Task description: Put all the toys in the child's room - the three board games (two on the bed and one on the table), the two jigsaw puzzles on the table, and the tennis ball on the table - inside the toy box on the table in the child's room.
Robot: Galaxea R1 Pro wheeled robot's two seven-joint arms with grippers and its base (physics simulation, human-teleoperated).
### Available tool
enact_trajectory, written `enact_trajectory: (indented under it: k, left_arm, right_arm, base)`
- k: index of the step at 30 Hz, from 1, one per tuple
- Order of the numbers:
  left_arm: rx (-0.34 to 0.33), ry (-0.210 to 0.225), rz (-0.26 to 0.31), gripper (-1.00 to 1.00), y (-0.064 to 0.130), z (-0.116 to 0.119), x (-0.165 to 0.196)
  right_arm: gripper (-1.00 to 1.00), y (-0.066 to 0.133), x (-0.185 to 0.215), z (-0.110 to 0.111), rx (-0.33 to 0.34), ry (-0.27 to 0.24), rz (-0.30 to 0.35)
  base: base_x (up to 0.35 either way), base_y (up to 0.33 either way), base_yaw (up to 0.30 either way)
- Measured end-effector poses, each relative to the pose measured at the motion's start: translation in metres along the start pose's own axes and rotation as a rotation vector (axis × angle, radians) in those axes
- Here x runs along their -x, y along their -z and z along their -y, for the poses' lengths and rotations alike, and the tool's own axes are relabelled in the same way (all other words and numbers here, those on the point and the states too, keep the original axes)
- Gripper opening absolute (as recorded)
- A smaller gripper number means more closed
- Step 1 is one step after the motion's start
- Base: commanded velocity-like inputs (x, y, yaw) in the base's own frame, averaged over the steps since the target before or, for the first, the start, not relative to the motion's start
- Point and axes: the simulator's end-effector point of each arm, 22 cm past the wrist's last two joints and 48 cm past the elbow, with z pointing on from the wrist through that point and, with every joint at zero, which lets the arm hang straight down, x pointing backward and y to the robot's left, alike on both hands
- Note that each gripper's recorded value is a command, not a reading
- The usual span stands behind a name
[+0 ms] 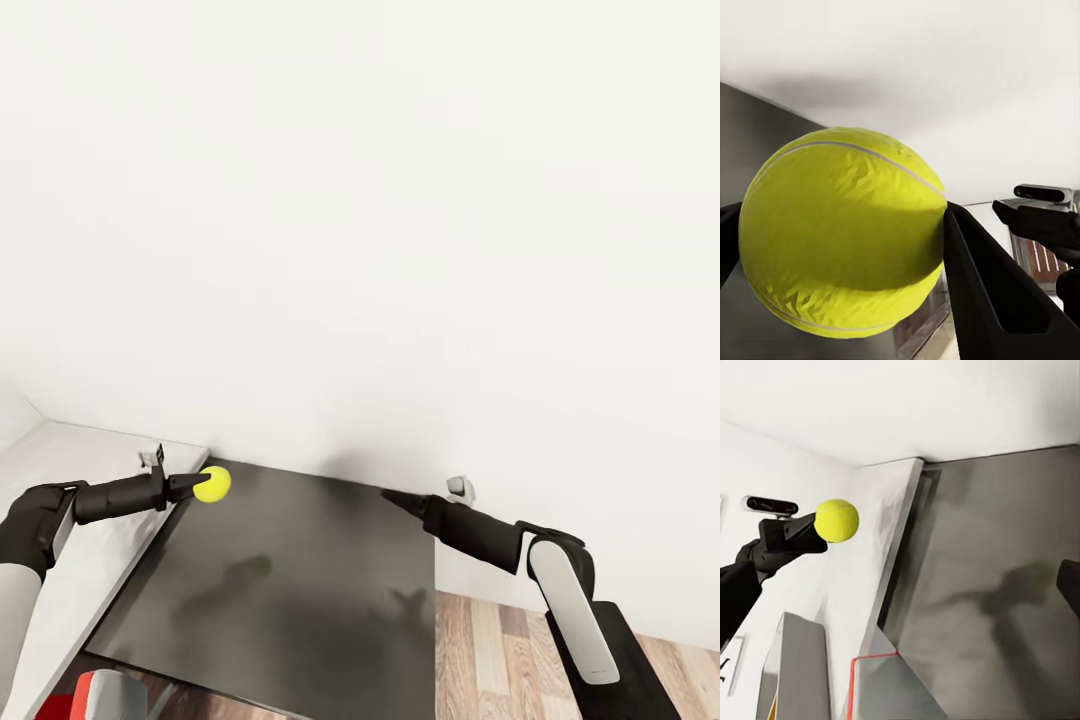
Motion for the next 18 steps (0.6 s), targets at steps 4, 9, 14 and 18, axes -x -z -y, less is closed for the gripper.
enact_trajectory:
  k: [4,9,14,18]
  left_arm:
    - [-0.001,-0.004,0.000,-1.00,0.000,0.002,0.001]
    - [-0.004,-0.012,0.000,-1.00,0.001,0.007,0.001]
    - [-0.006,-0.018,0.001,-1.00,0.002,0.010,0.002]
    - [-0.006,-0.020,0.001,-1.00,0.002,0.011,0.003]
  right_arm:
    - [1.00,0.000,0.000,-0.003,0.004,0.004,0.003]
    - [1.00,0.002,0.003,-0.006,0.008,0.010,0.012]
    - [1.00,0.002,0.003,-0.010,0.010,0.017,0.013]
    - [1.00,0.003,0.004,-0.010,0.008,0.020,0.016]
  base:
    - [-0.254,-0.015,0.007]
    - [-0.200,-0.142,0.059]
    - [-0.041,-0.245,0.098]
    - [-0.005,-0.071,0.026]
